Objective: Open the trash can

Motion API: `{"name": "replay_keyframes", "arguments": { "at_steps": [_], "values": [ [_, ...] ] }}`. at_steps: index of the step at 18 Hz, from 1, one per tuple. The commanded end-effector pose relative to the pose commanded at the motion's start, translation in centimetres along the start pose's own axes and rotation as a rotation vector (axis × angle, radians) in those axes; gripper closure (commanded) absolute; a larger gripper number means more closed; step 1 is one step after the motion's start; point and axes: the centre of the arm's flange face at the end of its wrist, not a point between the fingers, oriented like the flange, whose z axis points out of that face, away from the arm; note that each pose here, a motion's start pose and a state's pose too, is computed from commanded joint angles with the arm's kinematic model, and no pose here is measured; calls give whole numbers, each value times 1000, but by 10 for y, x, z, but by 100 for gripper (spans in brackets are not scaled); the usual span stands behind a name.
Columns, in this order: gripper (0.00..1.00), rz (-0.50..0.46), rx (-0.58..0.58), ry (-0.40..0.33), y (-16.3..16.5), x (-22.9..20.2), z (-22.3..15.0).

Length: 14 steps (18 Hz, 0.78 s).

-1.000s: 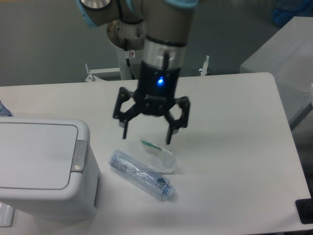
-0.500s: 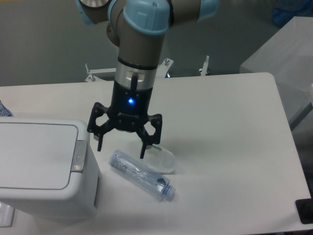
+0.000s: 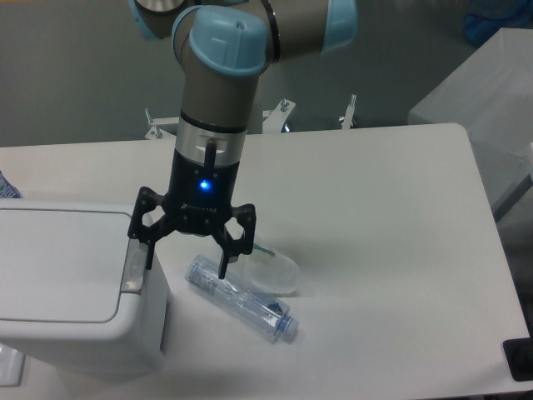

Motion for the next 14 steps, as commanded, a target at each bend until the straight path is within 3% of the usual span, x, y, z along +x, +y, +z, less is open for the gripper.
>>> {"name": "replay_keyframes", "arguments": {
  "at_steps": [14],
  "values": [
    [0, 6, -19, 10, 4, 6, 11]
  ]
}}
